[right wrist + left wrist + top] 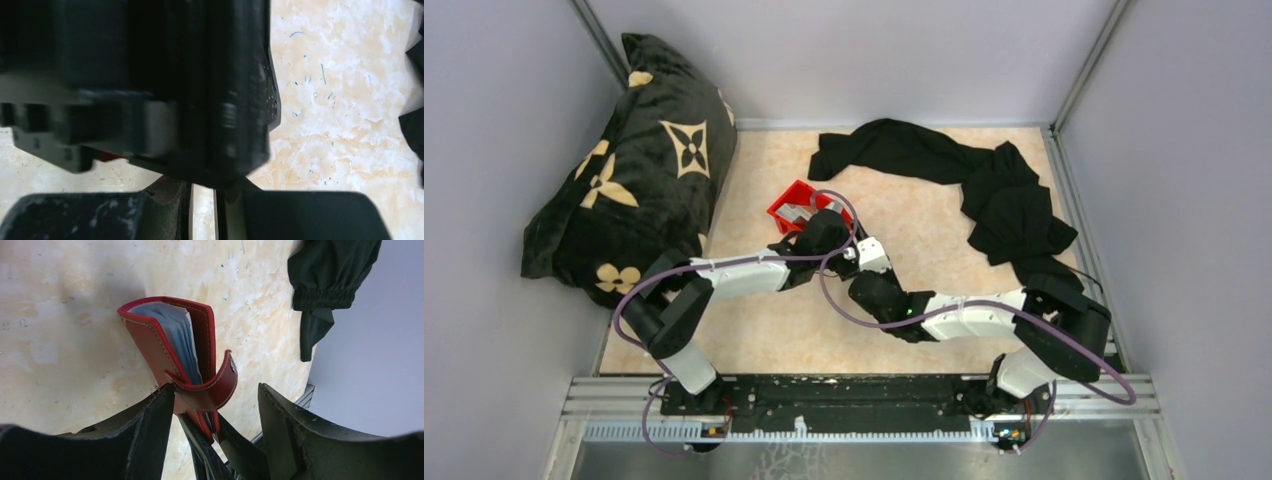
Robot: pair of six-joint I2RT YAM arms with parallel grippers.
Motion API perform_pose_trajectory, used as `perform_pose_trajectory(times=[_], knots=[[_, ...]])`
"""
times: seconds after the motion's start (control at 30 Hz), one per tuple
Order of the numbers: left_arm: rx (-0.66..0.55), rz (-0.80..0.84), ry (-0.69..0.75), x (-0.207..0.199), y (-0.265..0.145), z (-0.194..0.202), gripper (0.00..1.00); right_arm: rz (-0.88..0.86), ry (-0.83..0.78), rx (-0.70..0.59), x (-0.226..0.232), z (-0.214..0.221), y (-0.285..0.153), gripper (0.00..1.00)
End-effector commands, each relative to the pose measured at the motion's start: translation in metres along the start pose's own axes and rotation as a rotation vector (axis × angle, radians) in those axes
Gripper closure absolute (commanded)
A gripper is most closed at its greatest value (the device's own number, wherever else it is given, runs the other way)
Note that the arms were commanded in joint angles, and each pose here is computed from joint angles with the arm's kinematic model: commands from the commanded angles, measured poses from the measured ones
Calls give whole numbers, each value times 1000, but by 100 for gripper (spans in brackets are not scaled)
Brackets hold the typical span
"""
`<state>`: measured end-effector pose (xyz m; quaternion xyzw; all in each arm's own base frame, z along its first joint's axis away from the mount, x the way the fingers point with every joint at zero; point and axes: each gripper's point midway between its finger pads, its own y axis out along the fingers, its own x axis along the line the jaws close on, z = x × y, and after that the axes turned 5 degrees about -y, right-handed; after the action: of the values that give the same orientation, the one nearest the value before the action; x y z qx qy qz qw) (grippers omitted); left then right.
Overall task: Put the credit cards into the card holder
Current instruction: Turn over the card holder at the center of the board.
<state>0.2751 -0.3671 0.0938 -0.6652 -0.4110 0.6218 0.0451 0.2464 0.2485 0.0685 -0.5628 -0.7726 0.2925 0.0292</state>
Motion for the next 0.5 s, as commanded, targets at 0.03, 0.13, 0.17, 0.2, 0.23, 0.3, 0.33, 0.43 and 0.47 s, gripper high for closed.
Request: perform_pose_trajectory(times=[0.03,0.13,0.17,0.2,0.23,0.3,0.33,0.43,0.47], knots=[[27,-28,18,4,3,4,32,-7,-60,4,18,-12,-2,100],[41,-41,30,9,2,7,32,-9,-84,23,22,-9,-1,100],[48,-45,33,10,1,8,32,-9,-91,31,23,-8,0,100],[53,-50,35,12,-1,9,32,-8,-99,38,23,-7,0,100],[54,-51,38,13,-3,10,32,-6,-110,48,23,-6,1,100],[56,-56,44,16,-6,11,33,-7,-126,58,26,-5,1,100],[59,-55,50,16,-8,12,33,-9,-131,64,27,-5,2,100],[69,-73,74,18,-11,13,34,-9,-154,78,33,-5,2,100],[74,-80,85,20,-13,13,34,-8,-163,81,35,-6,2,100]])
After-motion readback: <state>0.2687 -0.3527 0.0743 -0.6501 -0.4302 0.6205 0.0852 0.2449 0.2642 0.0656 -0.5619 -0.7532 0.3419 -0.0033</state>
